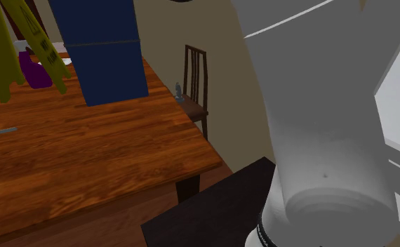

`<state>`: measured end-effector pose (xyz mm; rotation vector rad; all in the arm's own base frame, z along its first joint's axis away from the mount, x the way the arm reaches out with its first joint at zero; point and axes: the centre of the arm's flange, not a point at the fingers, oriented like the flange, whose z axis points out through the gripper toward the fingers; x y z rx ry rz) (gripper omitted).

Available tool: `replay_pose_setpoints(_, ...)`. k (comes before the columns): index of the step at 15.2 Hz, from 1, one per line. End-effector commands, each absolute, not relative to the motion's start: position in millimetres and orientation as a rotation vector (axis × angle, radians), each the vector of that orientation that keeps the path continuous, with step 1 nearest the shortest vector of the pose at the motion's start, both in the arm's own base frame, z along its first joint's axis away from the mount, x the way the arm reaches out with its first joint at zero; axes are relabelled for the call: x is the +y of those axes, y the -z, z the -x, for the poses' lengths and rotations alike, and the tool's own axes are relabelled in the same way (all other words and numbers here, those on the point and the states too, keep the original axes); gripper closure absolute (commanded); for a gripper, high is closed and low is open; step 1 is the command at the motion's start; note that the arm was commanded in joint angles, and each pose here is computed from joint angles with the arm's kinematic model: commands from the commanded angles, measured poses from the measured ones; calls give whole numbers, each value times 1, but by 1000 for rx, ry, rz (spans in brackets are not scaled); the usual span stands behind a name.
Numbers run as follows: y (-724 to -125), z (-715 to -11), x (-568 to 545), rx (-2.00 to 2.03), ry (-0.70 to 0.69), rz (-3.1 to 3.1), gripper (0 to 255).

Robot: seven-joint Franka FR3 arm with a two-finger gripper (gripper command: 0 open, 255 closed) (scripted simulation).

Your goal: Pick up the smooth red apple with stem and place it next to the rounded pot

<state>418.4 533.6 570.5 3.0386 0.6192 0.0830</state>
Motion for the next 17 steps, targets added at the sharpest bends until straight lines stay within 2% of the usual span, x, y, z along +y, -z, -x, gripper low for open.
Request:
replay_pose_setpoints(1, -560, -417, 533, 619, -84, -3039, 255)
replay_pose_setpoints(17, -475, -417, 533, 619, -84, -3039, 255)
